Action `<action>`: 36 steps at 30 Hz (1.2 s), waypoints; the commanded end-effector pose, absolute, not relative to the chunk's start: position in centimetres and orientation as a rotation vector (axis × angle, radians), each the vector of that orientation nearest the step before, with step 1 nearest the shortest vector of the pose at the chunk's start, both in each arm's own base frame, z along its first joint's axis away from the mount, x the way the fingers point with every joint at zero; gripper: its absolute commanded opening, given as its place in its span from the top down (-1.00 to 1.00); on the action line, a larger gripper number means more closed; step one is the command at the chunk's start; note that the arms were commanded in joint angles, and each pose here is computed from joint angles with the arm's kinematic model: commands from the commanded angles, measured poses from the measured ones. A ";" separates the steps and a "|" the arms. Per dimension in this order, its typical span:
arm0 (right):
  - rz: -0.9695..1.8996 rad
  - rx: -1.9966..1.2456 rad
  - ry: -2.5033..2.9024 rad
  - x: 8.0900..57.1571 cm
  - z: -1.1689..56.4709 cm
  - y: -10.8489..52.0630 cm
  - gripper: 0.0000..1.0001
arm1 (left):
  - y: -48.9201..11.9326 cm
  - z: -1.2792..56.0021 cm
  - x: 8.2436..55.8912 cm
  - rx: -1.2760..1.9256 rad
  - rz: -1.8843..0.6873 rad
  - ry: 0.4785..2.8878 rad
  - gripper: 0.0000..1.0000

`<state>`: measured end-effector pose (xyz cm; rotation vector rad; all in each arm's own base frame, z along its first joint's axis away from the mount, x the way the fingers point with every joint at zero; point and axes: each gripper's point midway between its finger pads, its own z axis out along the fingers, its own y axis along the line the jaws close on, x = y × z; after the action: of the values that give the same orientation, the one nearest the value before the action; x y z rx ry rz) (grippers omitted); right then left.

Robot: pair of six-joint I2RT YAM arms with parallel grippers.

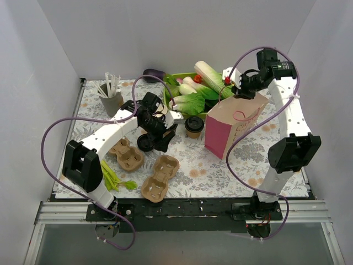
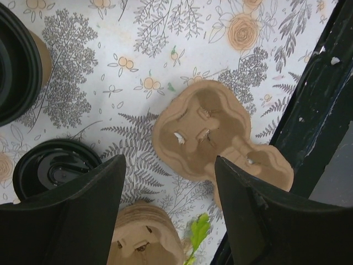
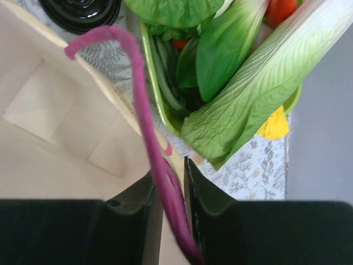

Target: Pack the takeout coffee

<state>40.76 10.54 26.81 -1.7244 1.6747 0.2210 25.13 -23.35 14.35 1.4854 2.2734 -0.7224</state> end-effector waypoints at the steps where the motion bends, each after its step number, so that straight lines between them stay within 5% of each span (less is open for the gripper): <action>1: 0.197 -1.702 1.746 37.0 28.1 8.6 0.58 | -21.6 15.9 24.4 1.525 -0.613 2.223 -0.31; 2: 0.201 -1.677 1.770 36.6 28.3 8.4 0.64 | -21.5 15.9 24.3 1.531 -0.607 2.216 -0.31; 3: 0.206 -1.636 1.806 36.5 28.3 8.0 0.97 | -21.4 16.2 24.1 1.532 -0.604 2.206 -0.31; 14: 0.217 -0.903 2.212 35.8 31.1 4.2 0.97 | -20.7 14.6 20.0 1.514 -0.743 2.292 -0.35; 22: 0.219 -0.777 2.327 33.3 29.1 3.6 0.97 | -20.1 11.8 18.6 1.143 -0.661 2.601 -0.12; 30: 0.198 -0.747 2.344 33.1 28.5 3.3 0.97 | -20.7 11.5 17.5 1.143 -0.646 2.628 0.11; 36: 0.182 -0.705 2.347 34.4 28.8 3.1 0.97 | -22.4 11.7 17.7 0.979 -0.655 2.712 0.04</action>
<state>33.07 3.24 28.10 -0.7635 2.3643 0.2030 16.49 -20.83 10.53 1.1441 2.6984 -0.6500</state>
